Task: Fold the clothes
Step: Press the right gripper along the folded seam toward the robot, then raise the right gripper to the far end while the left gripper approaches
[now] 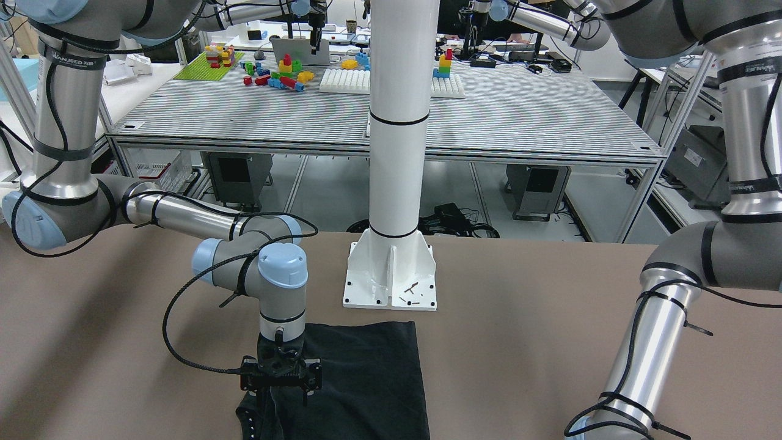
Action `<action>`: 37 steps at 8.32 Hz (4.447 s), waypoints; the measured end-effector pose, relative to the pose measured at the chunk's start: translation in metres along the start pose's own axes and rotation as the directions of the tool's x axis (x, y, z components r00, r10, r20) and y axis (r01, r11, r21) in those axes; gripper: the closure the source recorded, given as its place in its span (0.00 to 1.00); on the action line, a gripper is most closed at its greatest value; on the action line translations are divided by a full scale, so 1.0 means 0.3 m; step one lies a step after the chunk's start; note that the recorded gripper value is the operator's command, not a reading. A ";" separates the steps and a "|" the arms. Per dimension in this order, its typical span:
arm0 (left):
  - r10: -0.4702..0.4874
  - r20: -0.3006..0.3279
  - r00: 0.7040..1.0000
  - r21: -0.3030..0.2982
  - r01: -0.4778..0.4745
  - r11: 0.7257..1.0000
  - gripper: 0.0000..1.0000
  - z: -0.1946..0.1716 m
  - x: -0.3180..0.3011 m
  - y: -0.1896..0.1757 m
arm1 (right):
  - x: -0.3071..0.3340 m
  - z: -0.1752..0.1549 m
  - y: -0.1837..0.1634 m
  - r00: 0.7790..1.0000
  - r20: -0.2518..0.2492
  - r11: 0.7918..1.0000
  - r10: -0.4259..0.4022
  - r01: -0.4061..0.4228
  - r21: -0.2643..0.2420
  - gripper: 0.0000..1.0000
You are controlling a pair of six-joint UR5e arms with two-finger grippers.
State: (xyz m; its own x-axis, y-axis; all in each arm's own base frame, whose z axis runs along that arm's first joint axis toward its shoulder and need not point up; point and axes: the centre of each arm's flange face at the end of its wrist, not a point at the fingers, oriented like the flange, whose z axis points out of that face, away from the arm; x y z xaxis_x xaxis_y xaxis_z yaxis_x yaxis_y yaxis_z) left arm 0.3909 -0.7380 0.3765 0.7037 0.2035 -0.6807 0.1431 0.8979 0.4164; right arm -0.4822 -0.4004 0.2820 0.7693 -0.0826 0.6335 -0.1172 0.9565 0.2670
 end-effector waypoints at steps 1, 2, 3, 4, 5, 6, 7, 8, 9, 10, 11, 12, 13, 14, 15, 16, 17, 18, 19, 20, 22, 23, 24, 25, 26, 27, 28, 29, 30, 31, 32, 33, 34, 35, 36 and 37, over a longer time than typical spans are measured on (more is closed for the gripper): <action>0.000 0.000 1.000 0.000 0.000 1.000 0.06 0.001 -0.002 0.002 | -0.015 0.027 -0.040 1.000 -0.015 1.000 -0.022 0.022 0.002 0.10; 0.000 0.000 1.000 0.000 0.000 1.000 0.06 0.002 -0.005 0.005 | -0.019 0.050 -0.066 0.998 -0.028 0.998 -0.059 0.059 0.001 0.09; -0.002 -0.002 1.000 0.002 0.002 1.000 0.06 0.002 -0.006 0.006 | -0.019 0.068 -0.076 0.996 -0.038 0.997 -0.082 0.082 -0.003 0.09; -0.005 -0.004 1.000 0.005 0.005 1.000 0.06 0.000 -0.005 0.006 | -0.015 0.090 -0.080 0.994 -0.049 0.996 -0.094 0.093 -0.009 0.09; -0.007 -0.006 1.000 0.007 0.007 1.000 0.06 -0.002 -0.004 0.005 | -0.006 0.126 -0.079 0.993 -0.068 0.995 -0.101 0.100 -0.021 0.09; -0.008 -0.006 1.000 0.007 0.008 1.000 0.06 -0.003 -0.004 0.005 | 0.007 0.166 -0.078 0.989 -0.089 0.993 -0.118 0.116 -0.036 0.09; -0.008 -0.007 1.000 0.008 0.008 1.000 0.06 -0.004 -0.003 0.005 | 0.015 0.188 -0.079 0.985 -0.099 0.990 -0.140 0.137 -0.045 0.09; -0.008 -0.007 1.000 0.007 0.008 1.000 0.06 -0.003 -0.002 0.006 | 0.022 0.195 -0.086 0.983 -0.105 0.988 -0.152 0.148 -0.047 0.09; -0.008 -0.007 1.000 0.007 0.008 1.000 0.06 -0.002 -0.002 0.006 | 0.034 0.194 -0.103 0.982 -0.108 0.988 -0.154 0.150 -0.044 0.10; -0.008 -0.007 1.000 0.006 0.008 1.000 0.06 -0.001 -0.001 0.007 | 0.055 0.189 -0.130 0.981 -0.114 0.988 -0.154 0.151 -0.038 0.10; -0.007 -0.007 1.000 0.005 0.007 1.000 0.06 0.001 0.001 0.009 | 0.089 0.188 -0.164 0.980 -0.127 0.988 -0.152 0.149 -0.032 0.10; -0.005 -0.008 1.000 0.003 0.005 1.000 0.06 0.004 0.008 0.013 | 0.129 0.199 -0.198 0.978 -0.145 0.989 -0.148 0.145 -0.030 0.10; -0.003 -0.010 1.000 0.002 0.003 1.000 0.06 0.006 0.015 0.016 | 0.173 0.212 -0.228 0.975 -0.164 0.989 -0.149 0.146 -0.031 0.10; 0.000 -0.012 1.000 0.000 0.000 1.000 0.06 0.009 0.023 0.020 | 0.215 0.228 -0.239 0.973 -0.177 0.989 -0.151 0.147 -0.034 0.10; 0.001 -0.013 1.000 -0.001 -0.001 1.000 0.06 0.011 0.027 0.022 | 0.251 0.239 -0.245 0.973 -0.176 0.989 -0.151 0.148 -0.030 0.10; 0.001 -0.013 1.000 -0.002 -0.001 1.000 0.06 0.012 0.029 0.023 | 0.273 0.232 -0.264 0.976 -0.164 0.990 -0.144 0.142 -0.020 0.10; 0.002 -0.013 1.000 -0.002 -0.002 1.000 0.06 0.012 0.030 0.024 | 0.277 0.207 -0.301 0.980 -0.147 0.991 -0.131 0.131 -0.006 0.10; 0.002 -0.013 1.000 -0.002 -0.002 1.000 0.06 0.013 0.030 0.025 | 0.253 0.172 -0.342 0.985 -0.127 0.993 -0.117 0.120 0.013 0.09; 0.002 -0.013 1.000 -0.003 -0.002 1.000 0.06 0.014 0.030 0.026 | 0.210 0.135 -0.381 0.989 -0.106 0.994 -0.103 0.107 0.033 0.08; 0.002 -0.013 1.000 -0.003 -0.002 1.000 0.06 0.014 0.029 0.026 | 0.150 0.112 -0.425 0.993 -0.089 0.996 -0.071 0.076 0.049 0.07; 0.002 -0.013 1.000 -0.003 -0.002 1.000 0.06 0.014 0.030 0.026 | -0.025 0.129 -0.549 0.997 -0.079 0.998 0.010 -0.006 0.059 0.06; 0.002 -0.013 1.000 -0.003 -0.002 1.000 0.06 0.014 0.029 0.026 | -0.068 0.153 -0.583 0.997 -0.078 0.998 0.027 -0.023 0.060 0.06; 0.002 -0.013 1.000 -0.003 -0.002 1.000 0.06 0.015 0.028 0.027 | -0.081 0.182 -0.597 0.996 -0.080 0.998 0.034 -0.029 0.058 0.06; 0.002 -0.013 1.000 -0.003 -0.002 1.000 0.06 0.015 0.028 0.028 | -0.079 0.209 -0.602 0.996 -0.087 0.998 0.035 -0.030 0.054 0.06; 0.001 -0.013 1.000 -0.003 -0.002 1.000 0.06 0.015 0.027 0.028 | -0.066 0.234 -0.598 0.995 -0.097 0.998 0.032 -0.028 0.047 0.06; 0.001 -0.012 1.000 -0.004 -0.001 1.000 0.06 0.016 0.027 0.029 | -0.047 0.257 -0.590 0.994 -0.107 0.999 0.029 -0.025 0.040 0.06; 0.001 -0.013 1.000 -0.003 -0.002 1.000 0.06 0.016 0.027 0.029 | -0.027 0.276 -0.581 0.993 -0.117 0.999 0.024 -0.021 0.034 0.06; 0.002 -0.013 1.000 -0.003 -0.002 1.000 0.06 0.016 0.027 0.029 | -0.006 0.295 -0.571 0.992 -0.127 1.000 0.010 -0.007 0.026 0.06; 0.002 -0.013 1.000 -0.003 -0.002 1.000 0.06 0.016 0.027 0.029 | 0.016 0.310 -0.564 0.991 -0.136 1.000 -0.003 0.006 0.020 0.06; 0.002 -0.013 1.000 -0.003 -0.002 1.000 0.06 0.015 0.027 0.029 | 0.042 0.313 -0.573 0.989 -0.144 1.000 -0.022 0.025 0.018 0.06; 0.002 -0.014 1.000 -0.003 -0.002 1.000 0.06 0.015 0.027 0.028 | 0.090 0.318 -0.589 0.987 -0.155 0.999 -0.044 0.047 0.017 0.06; 0.002 -0.014 1.000 -0.002 -0.002 1.000 0.06 0.014 0.028 0.028 | 0.186 0.336 -0.603 0.983 -0.169 0.997 -0.066 0.070 0.017 0.06; 0.002 -0.014 1.000 -0.002 -0.002 1.000 0.06 0.014 0.026 0.030 | 0.309 0.369 -0.599 0.983 -0.163 0.995 -0.089 0.096 0.031 0.06; 0.001 -0.016 1.000 0.001 -0.001 1.000 0.06 0.008 0.028 0.031 | 0.412 0.381 -0.602 0.986 -0.137 0.993 -0.100 0.106 0.041 0.06; 0.000 -0.023 1.000 0.007 0.000 1.000 0.06 -0.005 0.037 0.026 | 0.467 0.357 -0.618 0.991 -0.093 0.994 -0.097 0.101 0.039 0.06; -0.005 -0.035 0.999 0.013 0.006 1.000 0.05 -0.022 0.051 0.020 | 0.482 0.291 -0.642 0.995 -0.042 0.995 -0.087 0.089 0.045 0.06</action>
State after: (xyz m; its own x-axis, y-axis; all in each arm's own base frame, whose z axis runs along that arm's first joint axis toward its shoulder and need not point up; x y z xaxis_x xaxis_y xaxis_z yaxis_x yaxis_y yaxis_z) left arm 0.3980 -0.7267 0.3645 0.6785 0.2121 -0.7033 0.1559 0.8941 0.4199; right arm -0.4032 -0.6210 0.3856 0.8022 -0.1541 0.5768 -0.0761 0.9319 0.3547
